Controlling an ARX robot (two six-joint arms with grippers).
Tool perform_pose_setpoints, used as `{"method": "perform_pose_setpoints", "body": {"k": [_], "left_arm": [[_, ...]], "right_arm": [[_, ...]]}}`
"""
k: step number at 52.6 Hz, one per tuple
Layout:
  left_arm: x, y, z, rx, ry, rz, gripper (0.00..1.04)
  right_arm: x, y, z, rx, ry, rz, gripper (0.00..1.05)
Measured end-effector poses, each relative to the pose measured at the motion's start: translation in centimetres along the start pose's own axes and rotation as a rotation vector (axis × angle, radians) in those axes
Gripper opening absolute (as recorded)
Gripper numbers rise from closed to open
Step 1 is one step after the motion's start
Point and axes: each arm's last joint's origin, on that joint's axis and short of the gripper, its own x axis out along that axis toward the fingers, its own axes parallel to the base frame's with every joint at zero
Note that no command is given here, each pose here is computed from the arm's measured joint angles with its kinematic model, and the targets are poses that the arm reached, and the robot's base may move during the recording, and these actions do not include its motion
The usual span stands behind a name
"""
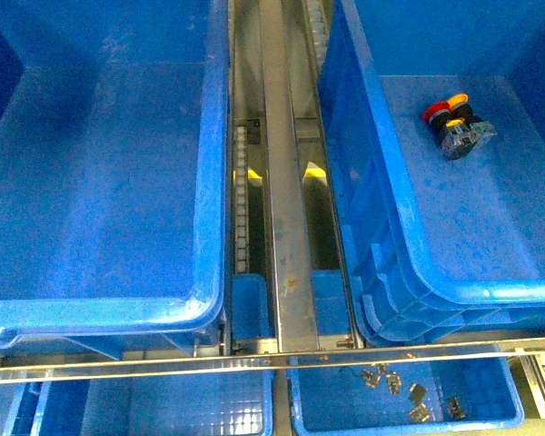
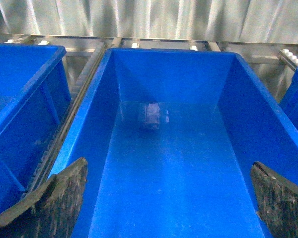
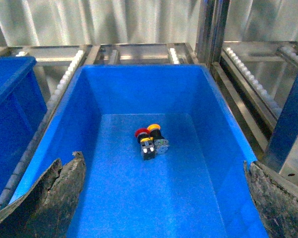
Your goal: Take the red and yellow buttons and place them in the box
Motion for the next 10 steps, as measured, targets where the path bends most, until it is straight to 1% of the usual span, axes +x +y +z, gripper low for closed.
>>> {"method": "perform_pose_setpoints", "body": {"k": [10], "left_arm": [[0.00,0.00,0.00,0.000,0.000,0.000,0.97]], "right_arm": [[0.00,0.00,0.00,0.000,0.000,0.000,0.99]]}}
